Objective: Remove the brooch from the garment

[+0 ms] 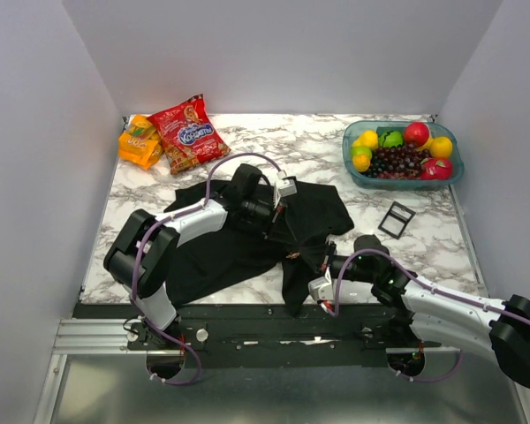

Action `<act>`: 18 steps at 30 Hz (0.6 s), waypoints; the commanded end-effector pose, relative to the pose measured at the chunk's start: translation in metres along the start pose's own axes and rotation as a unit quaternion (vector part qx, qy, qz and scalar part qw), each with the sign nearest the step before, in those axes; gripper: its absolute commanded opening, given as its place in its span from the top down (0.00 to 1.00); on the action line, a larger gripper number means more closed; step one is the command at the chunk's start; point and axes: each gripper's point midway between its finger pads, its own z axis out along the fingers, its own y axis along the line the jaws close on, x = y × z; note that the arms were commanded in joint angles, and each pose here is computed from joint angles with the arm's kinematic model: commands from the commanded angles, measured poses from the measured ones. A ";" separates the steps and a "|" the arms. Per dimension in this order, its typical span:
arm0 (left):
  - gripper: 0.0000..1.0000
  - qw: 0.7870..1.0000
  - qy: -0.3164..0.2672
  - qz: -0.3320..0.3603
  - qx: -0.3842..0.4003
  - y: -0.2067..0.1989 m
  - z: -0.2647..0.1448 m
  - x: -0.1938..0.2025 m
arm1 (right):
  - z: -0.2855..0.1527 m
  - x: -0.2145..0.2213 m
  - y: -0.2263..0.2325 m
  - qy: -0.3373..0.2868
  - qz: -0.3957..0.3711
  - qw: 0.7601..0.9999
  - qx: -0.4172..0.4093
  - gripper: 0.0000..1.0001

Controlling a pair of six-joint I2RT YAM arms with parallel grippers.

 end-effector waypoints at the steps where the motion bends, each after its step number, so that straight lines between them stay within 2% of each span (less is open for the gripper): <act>1: 1.00 1.000 -0.006 0.004 0.028 -0.010 0.004 -0.015 | 0.007 -0.014 -0.008 -0.039 0.002 0.999 0.001 1.00; 6: 1.00 0.999 -0.025 0.010 0.029 -0.013 0.004 -0.029 | 0.012 -0.019 -0.003 -0.059 0.024 0.998 -0.010 1.00; 18: 1.00 1.000 -0.020 -0.006 0.003 -0.005 -0.003 -0.024 | 0.019 -0.022 -0.008 -0.077 0.039 0.996 0.010 1.00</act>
